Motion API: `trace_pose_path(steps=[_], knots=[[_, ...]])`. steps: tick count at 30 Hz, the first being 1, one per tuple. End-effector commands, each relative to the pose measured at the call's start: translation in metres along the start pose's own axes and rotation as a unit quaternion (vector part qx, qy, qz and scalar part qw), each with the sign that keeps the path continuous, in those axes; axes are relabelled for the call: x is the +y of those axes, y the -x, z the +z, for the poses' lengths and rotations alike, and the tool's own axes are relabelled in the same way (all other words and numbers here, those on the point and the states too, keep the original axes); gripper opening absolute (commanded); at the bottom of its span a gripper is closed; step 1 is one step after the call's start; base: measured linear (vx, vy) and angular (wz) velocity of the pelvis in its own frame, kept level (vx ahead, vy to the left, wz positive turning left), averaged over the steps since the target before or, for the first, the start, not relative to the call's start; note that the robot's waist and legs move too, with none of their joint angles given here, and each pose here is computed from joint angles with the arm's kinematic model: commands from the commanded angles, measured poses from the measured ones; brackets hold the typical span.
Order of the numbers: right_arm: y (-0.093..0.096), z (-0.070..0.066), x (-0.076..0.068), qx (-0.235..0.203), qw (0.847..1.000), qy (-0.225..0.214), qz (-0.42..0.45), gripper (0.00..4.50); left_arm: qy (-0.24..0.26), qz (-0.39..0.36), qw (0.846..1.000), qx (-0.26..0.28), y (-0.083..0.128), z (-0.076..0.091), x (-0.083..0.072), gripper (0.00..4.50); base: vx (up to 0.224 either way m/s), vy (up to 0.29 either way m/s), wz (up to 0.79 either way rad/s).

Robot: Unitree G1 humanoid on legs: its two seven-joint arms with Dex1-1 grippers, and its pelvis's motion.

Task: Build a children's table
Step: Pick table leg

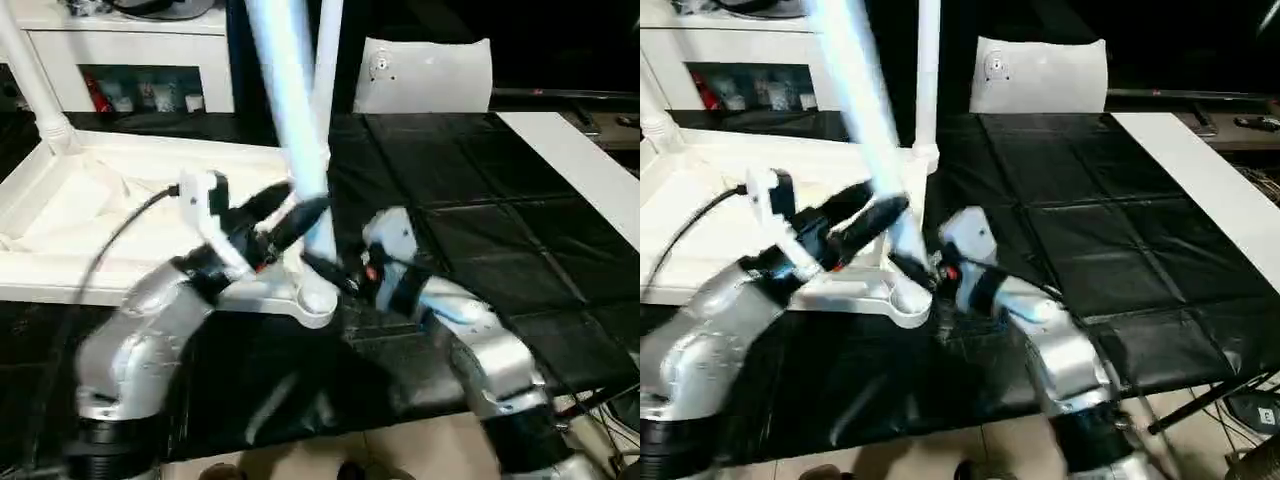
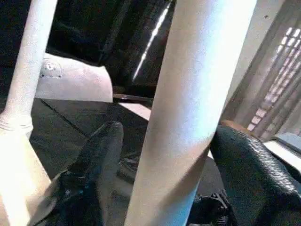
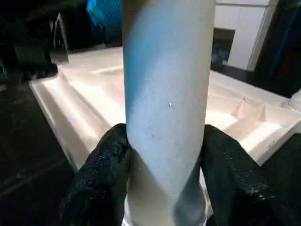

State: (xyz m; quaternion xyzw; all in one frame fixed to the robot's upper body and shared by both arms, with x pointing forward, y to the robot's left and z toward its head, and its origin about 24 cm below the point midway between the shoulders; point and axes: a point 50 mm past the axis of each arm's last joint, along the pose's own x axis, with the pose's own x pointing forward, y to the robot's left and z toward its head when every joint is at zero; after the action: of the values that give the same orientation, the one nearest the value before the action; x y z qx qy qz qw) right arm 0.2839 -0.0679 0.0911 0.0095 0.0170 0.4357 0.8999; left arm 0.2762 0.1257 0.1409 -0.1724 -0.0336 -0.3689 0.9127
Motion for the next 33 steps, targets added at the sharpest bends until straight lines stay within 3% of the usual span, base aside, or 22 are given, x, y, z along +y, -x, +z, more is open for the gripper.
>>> trace_pose_path(steps=[1,5,12,23,33], knots=[[0.000,0.007,-0.006,-0.013,1.000,0.013,-0.018,1.88,-0.012,0.007,1.000,-0.001,-0.004,0.001,-0.005,2.97,0.000,0.000,0.00],[-0.007,0.006,-0.004,-0.017,0.999,0.014,-0.030,1.88,-0.016,0.052,0.999,-0.002,-0.014,-0.001,-0.006,2.62,0.000,0.000,0.00],[-0.011,0.006,-0.003,-0.022,0.999,0.015,-0.034,1.88,-0.011,0.067,0.998,-0.008,-0.023,-0.001,-0.008,2.04,0.000,0.000,0.00],[-0.013,0.007,-0.004,-0.025,0.999,0.019,-0.040,1.88,-0.021,0.082,0.996,0.002,-0.025,-0.003,-0.009,1.90,0.000,0.000,0.00],[-0.013,0.006,-0.002,-0.026,0.999,0.029,-0.026,1.88,-0.094,0.033,0.995,0.026,-0.021,-0.003,-0.005,1.88,0.000,0.000,0.00]])
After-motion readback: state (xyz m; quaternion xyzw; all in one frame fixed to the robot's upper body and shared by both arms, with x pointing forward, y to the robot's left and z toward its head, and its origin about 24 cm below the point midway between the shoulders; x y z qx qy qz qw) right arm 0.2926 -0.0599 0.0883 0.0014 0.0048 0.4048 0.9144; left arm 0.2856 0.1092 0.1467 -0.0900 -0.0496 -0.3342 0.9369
